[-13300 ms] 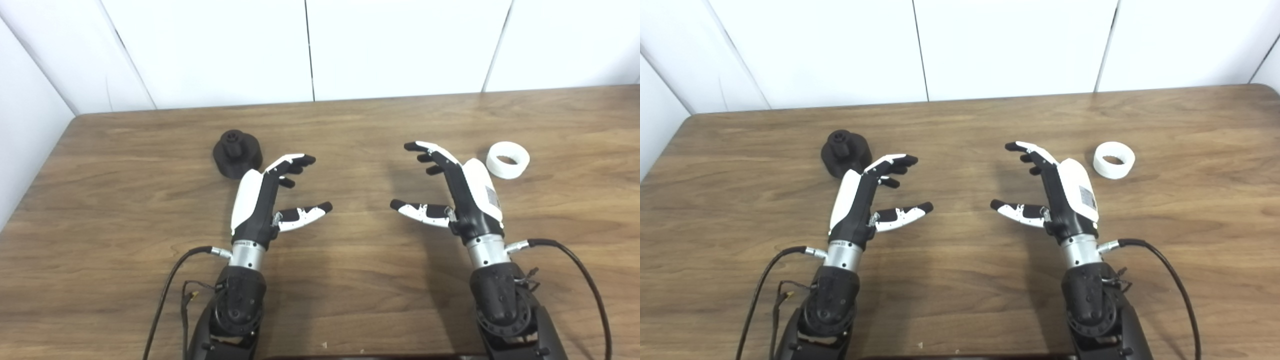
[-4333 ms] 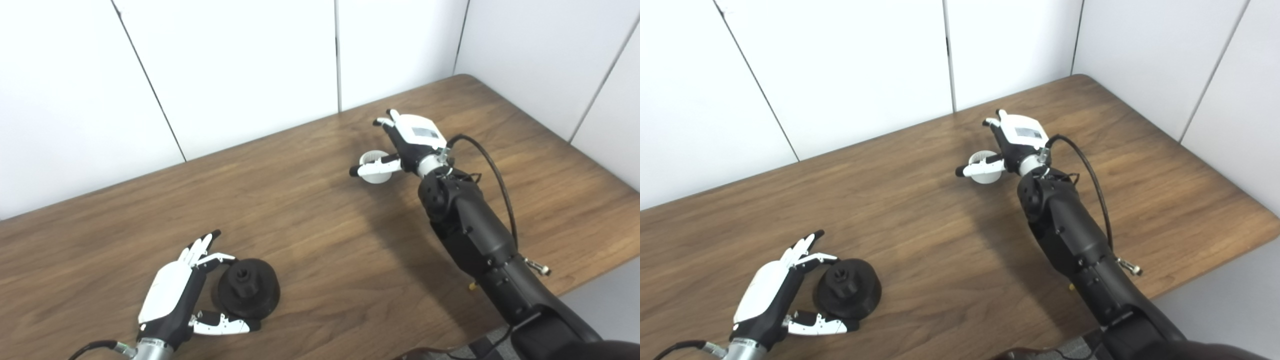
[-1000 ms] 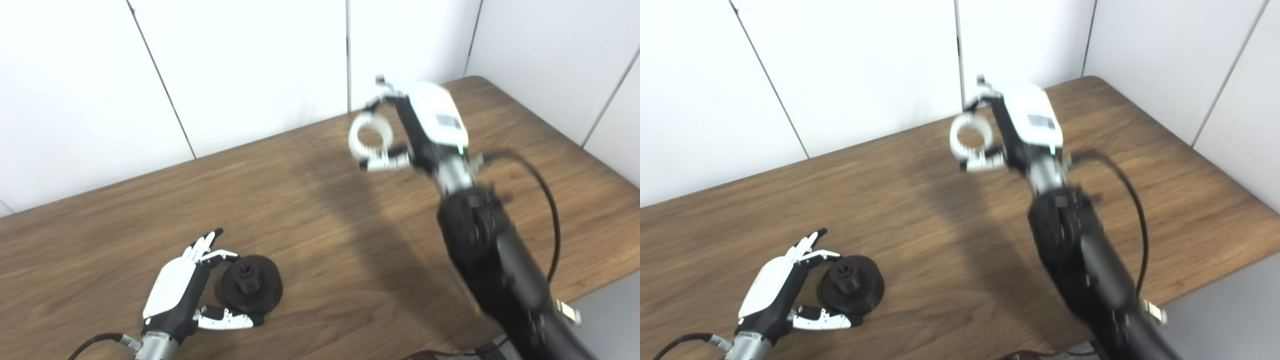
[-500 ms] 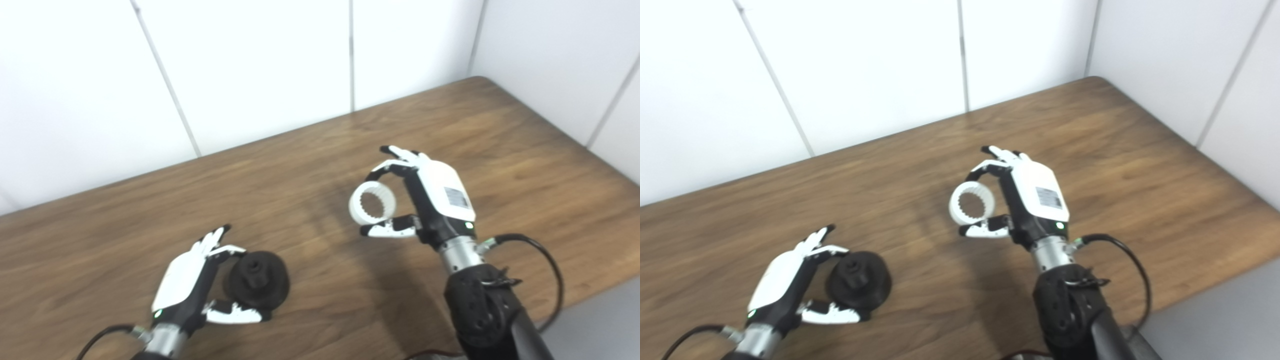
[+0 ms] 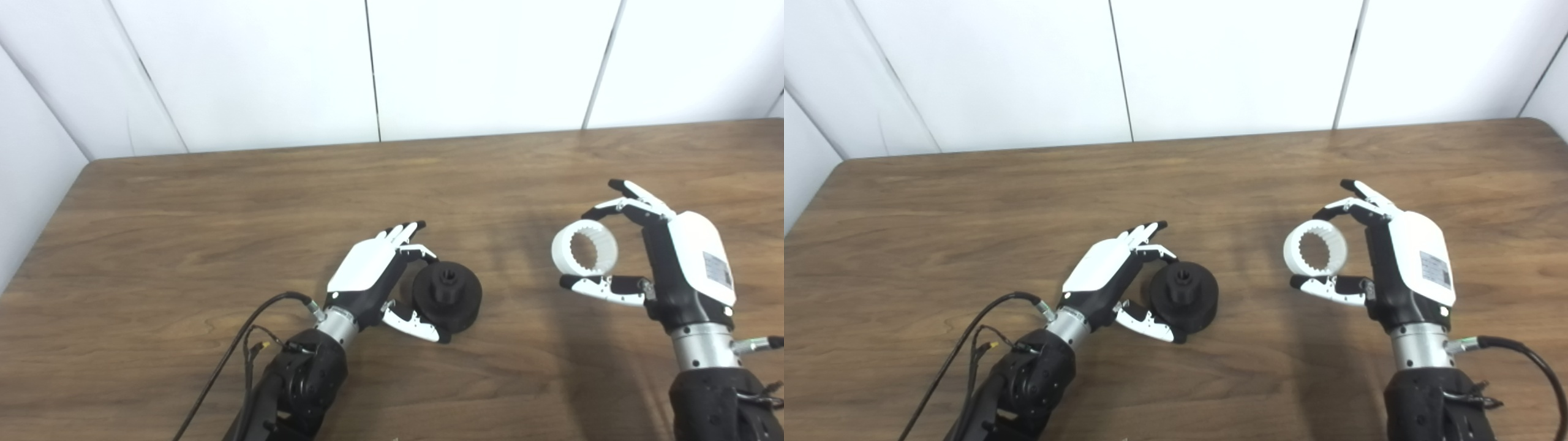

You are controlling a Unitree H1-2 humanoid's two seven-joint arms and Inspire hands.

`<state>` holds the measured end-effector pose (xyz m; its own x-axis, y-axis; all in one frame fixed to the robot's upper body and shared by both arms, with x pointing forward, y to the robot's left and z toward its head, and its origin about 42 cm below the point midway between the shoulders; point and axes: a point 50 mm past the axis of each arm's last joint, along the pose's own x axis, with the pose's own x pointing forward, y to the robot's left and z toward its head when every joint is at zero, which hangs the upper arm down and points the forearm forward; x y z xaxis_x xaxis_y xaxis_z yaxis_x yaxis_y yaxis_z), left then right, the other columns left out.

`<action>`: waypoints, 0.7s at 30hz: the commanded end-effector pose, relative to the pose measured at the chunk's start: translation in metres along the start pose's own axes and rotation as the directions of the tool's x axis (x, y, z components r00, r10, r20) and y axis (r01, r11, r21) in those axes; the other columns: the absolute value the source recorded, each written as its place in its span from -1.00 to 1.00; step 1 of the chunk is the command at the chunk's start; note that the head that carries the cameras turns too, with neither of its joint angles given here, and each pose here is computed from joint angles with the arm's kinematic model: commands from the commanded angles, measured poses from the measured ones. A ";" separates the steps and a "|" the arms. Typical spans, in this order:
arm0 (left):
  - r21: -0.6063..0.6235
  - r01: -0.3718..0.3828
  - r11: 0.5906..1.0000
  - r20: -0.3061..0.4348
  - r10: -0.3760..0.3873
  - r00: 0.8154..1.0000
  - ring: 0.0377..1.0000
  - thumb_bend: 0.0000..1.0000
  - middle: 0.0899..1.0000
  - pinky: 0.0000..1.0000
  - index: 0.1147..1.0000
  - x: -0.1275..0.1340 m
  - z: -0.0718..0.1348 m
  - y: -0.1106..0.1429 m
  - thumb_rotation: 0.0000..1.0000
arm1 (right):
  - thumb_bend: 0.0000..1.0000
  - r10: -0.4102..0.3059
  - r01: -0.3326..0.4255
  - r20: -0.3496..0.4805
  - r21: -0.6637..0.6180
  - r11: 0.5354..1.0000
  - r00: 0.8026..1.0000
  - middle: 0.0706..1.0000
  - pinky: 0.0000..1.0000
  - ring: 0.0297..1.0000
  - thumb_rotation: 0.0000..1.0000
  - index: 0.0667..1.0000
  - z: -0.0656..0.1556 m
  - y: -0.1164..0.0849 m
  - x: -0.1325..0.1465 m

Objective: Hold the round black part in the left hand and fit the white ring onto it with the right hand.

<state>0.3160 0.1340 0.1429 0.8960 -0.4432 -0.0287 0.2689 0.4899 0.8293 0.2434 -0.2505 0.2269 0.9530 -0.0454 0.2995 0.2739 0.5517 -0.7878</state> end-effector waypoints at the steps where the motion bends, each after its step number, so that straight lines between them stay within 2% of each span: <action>1: 0.033 -0.042 0.999 0.031 0.041 0.999 1.00 0.93 1.00 1.00 0.11 0.009 0.008 0.015 -0.37 | 0.04 -0.023 0.021 0.076 0.021 1.000 0.997 0.71 0.74 0.73 -0.73 -0.10 0.011 -0.002 0.005; 11: 0.041 -0.046 0.998 0.032 0.044 0.999 1.00 0.93 1.00 1.00 0.12 0.006 0.004 0.019 -0.36 | 0.04 0.037 -0.043 0.115 0.049 0.998 0.993 0.72 0.88 0.77 -0.72 -0.09 0.033 0.013 0.006; 21: 0.036 -0.033 0.999 0.030 0.031 0.999 1.00 0.92 1.00 1.00 0.13 0.007 0.005 0.017 -0.37 | 0.04 0.138 -0.154 0.217 0.058 0.986 0.966 0.74 0.84 0.78 -0.71 -0.09 0.068 0.040 0.008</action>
<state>0.3171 0.1375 0.1429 0.8982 -0.4380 -0.0375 0.2700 0.4823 0.8334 0.2470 -0.1840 0.2187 0.9603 0.1729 0.2189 0.0753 0.5950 -0.8002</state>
